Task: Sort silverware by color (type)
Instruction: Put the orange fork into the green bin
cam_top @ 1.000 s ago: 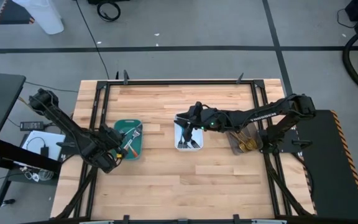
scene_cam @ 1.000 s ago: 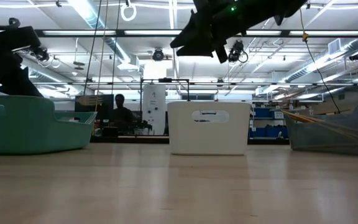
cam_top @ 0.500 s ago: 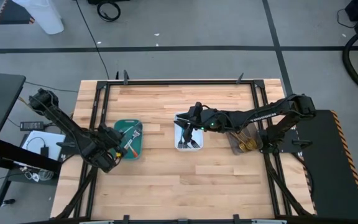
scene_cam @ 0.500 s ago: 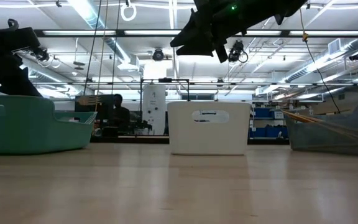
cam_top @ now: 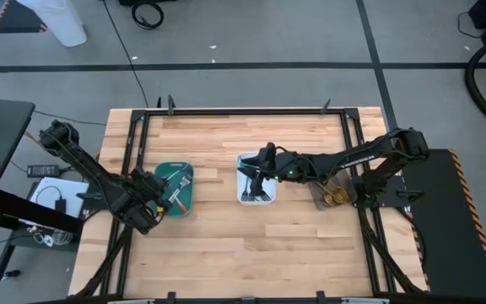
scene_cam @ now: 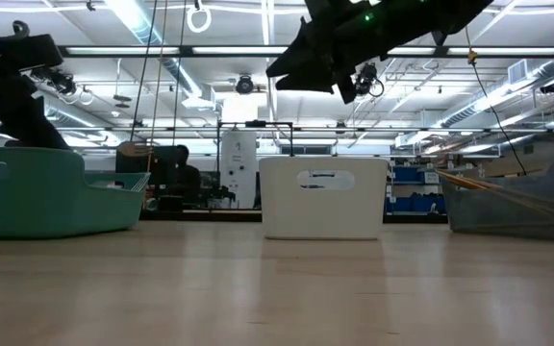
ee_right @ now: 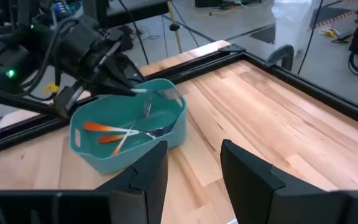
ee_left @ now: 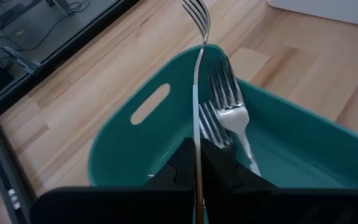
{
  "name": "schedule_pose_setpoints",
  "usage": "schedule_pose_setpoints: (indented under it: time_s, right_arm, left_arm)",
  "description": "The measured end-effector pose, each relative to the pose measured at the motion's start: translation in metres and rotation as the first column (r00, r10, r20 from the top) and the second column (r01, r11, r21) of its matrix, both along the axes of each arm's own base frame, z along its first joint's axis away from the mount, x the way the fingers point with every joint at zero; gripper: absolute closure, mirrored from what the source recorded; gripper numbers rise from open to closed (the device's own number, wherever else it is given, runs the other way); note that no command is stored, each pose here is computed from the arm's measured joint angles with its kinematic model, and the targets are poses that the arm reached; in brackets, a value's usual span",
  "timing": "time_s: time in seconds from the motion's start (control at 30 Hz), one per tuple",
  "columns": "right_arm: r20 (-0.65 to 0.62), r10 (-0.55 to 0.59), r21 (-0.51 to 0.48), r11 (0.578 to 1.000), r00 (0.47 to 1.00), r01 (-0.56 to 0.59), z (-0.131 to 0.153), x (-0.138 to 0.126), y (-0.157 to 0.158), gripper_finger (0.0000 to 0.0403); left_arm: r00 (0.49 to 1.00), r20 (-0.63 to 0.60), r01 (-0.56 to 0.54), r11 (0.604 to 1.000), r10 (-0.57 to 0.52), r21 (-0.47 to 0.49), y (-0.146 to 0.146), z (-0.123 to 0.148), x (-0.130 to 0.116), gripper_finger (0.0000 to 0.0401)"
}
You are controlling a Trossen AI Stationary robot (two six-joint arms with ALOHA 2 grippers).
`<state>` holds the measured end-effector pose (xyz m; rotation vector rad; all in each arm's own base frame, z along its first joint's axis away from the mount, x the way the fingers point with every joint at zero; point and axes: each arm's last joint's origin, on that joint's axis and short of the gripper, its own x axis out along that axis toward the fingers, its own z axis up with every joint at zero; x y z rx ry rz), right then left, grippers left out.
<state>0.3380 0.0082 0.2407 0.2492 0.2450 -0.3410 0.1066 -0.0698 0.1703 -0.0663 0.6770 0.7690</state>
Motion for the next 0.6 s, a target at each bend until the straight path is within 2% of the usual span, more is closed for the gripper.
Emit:
schedule_pose_setpoints:
  time_s: [0.6]
  right_arm:
    - [-0.008, 0.075, -0.052, 0.996, 0.997, -0.076, -0.002, -0.002, 0.018, 0.0249]
  left_arm:
    - [0.995, -0.040, -0.090, 0.996, 0.089, -0.012, 0.008, 0.012, 0.007, 0.0385]
